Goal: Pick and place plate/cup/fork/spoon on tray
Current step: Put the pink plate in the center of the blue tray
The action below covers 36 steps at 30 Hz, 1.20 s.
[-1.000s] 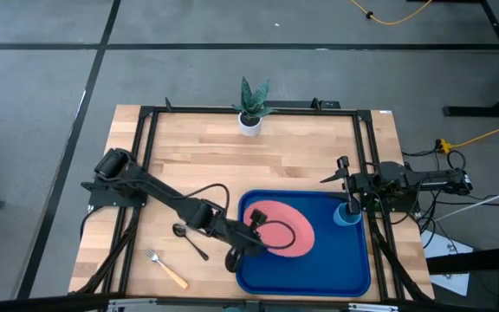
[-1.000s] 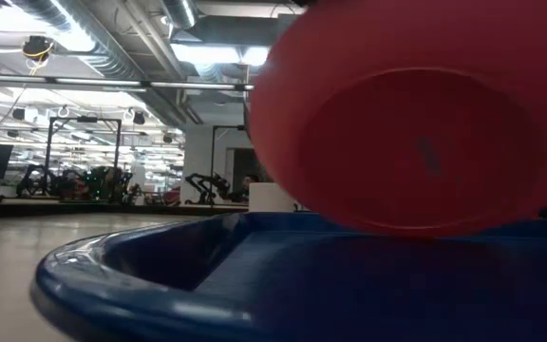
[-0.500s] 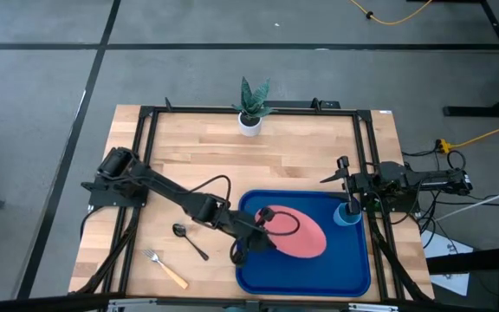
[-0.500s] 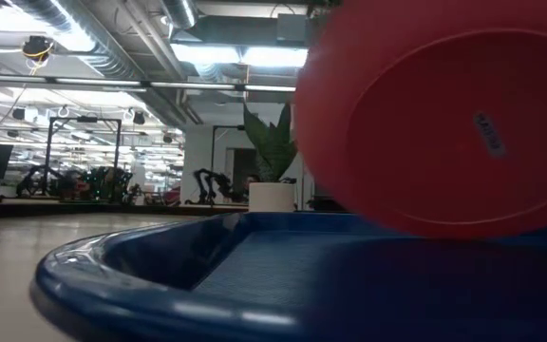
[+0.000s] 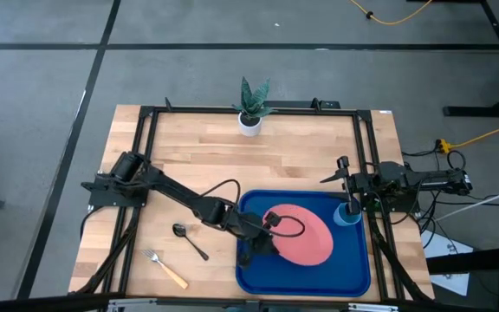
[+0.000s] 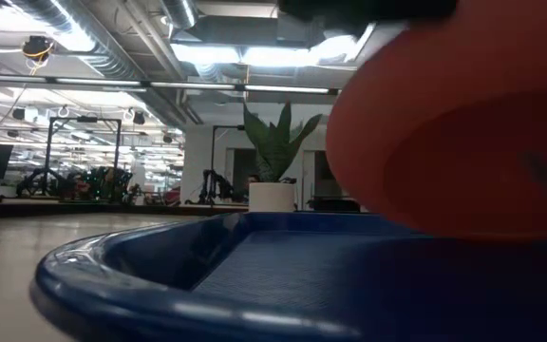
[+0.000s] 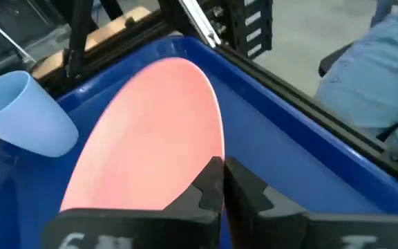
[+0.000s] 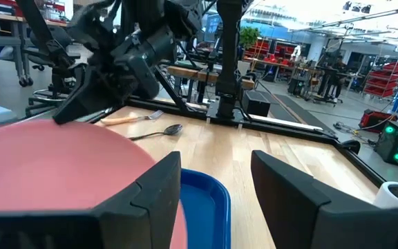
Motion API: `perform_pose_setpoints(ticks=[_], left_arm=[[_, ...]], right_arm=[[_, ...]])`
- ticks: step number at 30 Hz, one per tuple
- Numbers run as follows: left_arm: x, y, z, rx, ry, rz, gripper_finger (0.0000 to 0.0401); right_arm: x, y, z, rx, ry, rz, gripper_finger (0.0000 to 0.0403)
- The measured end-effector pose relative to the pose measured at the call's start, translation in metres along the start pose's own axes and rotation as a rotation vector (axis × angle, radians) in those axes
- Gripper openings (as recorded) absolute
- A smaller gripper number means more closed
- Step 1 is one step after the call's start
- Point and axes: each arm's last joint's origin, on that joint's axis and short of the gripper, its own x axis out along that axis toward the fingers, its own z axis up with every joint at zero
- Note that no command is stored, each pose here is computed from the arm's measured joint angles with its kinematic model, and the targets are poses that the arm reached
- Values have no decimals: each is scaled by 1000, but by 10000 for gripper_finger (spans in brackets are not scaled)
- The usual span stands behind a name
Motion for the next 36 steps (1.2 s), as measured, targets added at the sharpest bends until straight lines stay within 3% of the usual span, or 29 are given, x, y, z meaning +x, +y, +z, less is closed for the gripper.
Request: perform_pose_setpoints(ticks=[4,22,26,30,36], left_arm=[[1,1,7,6,-70,22,13],[2,-3,8,54,-70,27,27],[-11,-3,10,32,16,8,27],[-38,0,12,-65,187,64,28],[-50,11,-15,-189,457,113,28]], right_arm=[[0,0,0,0,0,0,182],[0,0,0,0,1,0,182],[0,0,0,0,0,0,182],[0,0,0,0,1,0,182],[0,0,0,0,0,0,182]])
